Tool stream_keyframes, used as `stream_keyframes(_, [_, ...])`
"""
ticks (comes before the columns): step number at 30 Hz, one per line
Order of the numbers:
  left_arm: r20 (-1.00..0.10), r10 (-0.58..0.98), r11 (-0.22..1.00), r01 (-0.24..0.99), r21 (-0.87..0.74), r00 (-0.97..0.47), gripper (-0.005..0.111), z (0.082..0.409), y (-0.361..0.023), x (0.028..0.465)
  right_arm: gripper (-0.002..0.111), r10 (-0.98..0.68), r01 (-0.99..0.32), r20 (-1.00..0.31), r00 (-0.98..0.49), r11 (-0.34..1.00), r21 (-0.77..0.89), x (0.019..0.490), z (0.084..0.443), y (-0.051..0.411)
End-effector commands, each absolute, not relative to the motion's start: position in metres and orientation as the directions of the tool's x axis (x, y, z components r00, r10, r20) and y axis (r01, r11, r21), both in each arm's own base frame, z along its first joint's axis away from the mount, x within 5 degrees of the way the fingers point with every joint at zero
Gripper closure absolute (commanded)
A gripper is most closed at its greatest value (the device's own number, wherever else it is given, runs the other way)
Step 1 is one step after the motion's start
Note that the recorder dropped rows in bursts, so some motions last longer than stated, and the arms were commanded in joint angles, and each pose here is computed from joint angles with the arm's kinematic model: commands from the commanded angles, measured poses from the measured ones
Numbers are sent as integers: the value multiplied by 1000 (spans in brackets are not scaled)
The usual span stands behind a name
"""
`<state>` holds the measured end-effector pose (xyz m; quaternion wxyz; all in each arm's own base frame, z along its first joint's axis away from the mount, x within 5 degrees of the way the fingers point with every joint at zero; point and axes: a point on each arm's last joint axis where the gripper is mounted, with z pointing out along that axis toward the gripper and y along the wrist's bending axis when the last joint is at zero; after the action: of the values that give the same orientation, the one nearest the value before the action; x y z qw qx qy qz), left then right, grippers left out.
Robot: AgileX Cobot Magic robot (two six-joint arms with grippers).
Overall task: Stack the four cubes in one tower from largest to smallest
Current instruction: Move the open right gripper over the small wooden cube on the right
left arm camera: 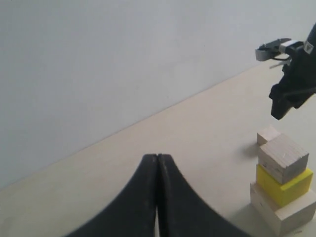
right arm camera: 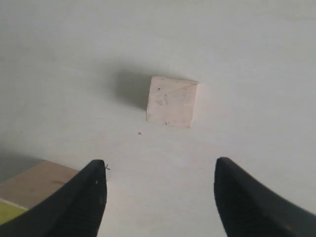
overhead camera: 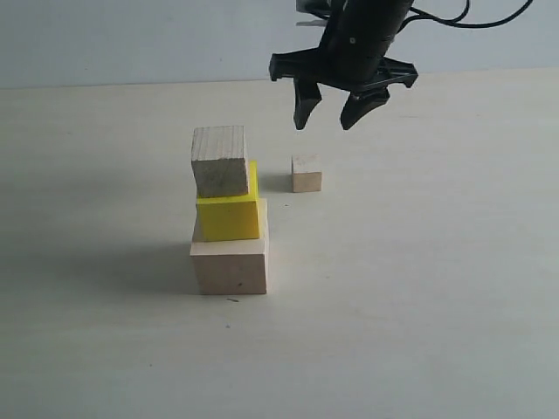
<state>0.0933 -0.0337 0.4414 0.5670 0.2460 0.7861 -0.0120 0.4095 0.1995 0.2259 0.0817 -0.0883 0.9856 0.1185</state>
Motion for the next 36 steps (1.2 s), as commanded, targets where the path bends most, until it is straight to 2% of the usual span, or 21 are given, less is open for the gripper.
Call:
stream_keyframes(1, [-883, 374, 876, 420, 237, -282, 107, 422, -36, 95, 47, -151, -175, -156, -976, 972, 155, 419, 218, 206])
stream_keyframes(16, [-884, 375, 873, 427, 235, -281, 107, 418, -38, 97, 47, -104, -125, -141, -985, 981, 150, 446, 184, 217])
stream_keyframes(30, [-890, 373, 872, 426, 240, -262, 107, 420, -39, 98, 47, -75, -92, -107, -991, 983, 161, 447, 170, 220])
stream_keyframes(36, [-890, 373, 872, 426, 240, -262, 107, 420, -39, 98, 47, -74, -84, -72, -995, 984, 158, 448, 153, 221])
